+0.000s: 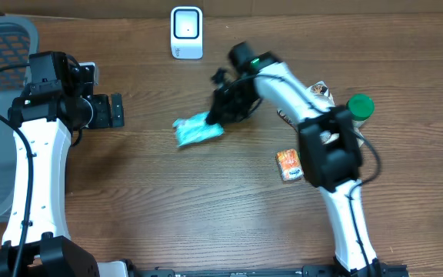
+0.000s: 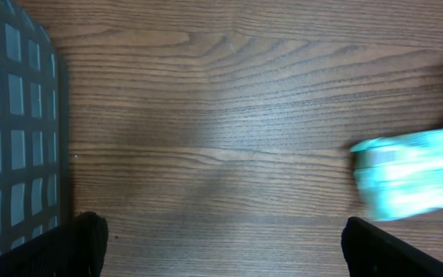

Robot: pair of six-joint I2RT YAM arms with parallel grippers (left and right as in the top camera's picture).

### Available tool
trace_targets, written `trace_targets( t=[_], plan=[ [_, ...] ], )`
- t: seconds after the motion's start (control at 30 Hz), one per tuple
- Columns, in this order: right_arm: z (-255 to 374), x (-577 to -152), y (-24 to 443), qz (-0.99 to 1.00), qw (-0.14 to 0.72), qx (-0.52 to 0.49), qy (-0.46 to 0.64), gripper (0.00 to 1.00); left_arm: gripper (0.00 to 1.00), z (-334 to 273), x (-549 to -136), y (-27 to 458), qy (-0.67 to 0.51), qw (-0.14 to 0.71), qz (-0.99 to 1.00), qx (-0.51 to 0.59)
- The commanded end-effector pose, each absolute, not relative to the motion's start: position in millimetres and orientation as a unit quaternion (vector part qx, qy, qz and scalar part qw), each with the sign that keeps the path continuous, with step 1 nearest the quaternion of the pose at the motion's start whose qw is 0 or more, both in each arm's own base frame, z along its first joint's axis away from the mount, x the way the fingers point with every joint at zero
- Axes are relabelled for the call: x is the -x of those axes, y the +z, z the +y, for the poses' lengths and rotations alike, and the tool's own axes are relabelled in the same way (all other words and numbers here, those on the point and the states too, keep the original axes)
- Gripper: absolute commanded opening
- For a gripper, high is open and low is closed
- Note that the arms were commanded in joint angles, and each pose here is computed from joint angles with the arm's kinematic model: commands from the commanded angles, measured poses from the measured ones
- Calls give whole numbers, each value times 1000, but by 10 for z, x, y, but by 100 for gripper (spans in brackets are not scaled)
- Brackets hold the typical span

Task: Scan the item barcode

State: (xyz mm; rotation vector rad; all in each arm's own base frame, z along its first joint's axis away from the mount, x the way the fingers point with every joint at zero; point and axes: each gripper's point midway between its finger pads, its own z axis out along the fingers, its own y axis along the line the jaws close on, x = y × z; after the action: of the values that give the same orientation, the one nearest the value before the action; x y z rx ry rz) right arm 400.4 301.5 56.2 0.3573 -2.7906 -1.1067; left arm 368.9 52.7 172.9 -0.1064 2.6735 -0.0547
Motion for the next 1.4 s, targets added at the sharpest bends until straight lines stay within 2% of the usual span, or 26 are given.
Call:
trace_targets(
  t=[0.0, 0.23, 0.5, 0.73, 1.37],
  plan=[
    [2771, -4095, 1660, -900, -52, -173, -397, 4, 99, 500, -3710, 1759, -24, 236, 971, 24],
    [2124, -3974, 2335, -901, -102, -155, -392, 4, 100, 500, -3710, 1759, -24, 236, 971, 24],
    [1765, -3768, 2716, -888, -178, -150, -396, 4, 100, 500, -3710, 1759, -24, 236, 971, 24],
    [1730, -3523, 2589, -871, -221, -149, -413, 4, 99, 500, -3710, 1759, -24, 236, 971, 24],
    [1769, -3359, 2439, -866, -194, -155, -434, 4, 99, 500, -3710, 1759, -24, 236, 971, 24]
  ],
)
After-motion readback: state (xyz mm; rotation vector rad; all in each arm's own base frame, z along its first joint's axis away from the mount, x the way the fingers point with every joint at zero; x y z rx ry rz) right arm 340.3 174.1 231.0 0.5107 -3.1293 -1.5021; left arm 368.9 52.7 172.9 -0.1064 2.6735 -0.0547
